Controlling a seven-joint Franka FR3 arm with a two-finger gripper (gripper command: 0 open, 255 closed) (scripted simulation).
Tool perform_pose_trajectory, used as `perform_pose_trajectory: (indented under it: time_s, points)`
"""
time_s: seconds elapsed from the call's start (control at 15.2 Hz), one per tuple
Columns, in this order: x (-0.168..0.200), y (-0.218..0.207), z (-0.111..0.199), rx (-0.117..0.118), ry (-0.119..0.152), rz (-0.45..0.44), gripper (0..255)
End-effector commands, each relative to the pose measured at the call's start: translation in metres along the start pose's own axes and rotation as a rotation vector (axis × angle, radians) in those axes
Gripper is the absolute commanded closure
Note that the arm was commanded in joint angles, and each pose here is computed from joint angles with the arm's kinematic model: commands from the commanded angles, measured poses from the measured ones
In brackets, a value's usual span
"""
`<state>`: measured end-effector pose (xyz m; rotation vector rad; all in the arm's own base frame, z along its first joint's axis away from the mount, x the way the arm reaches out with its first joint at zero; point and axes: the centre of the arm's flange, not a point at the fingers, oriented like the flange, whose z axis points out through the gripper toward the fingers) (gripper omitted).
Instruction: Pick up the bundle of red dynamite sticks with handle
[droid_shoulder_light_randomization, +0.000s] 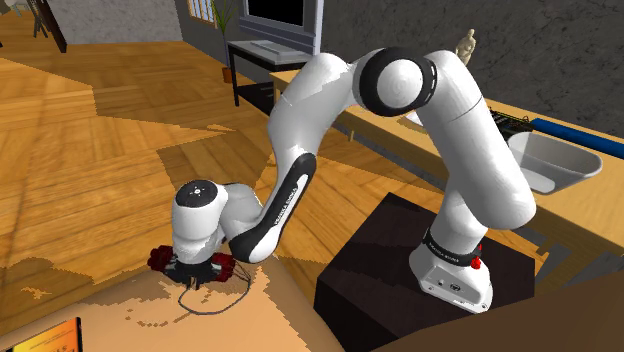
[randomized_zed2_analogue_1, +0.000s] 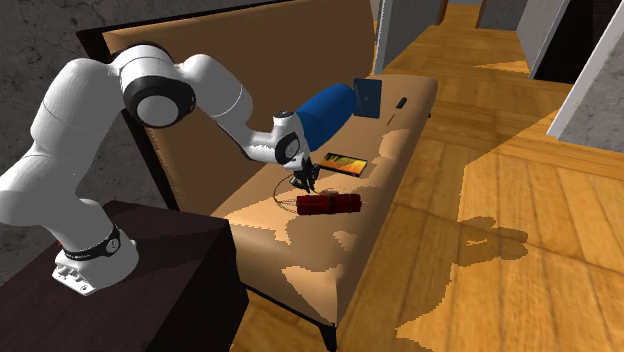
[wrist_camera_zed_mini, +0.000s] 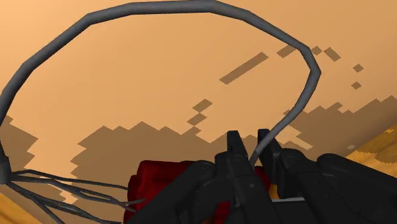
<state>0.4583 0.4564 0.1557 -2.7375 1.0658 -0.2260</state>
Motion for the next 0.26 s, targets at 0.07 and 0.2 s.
perform_pose_trajectory:
  time_s: [0.07, 0.2]
  points:
    - [0.0016, -0.004, -0.0165, 0.002, 0.0, -0.001, 255]
    - [0.0017, -0.0042, -0.0173, 0.002, 0.0, -0.001, 255]
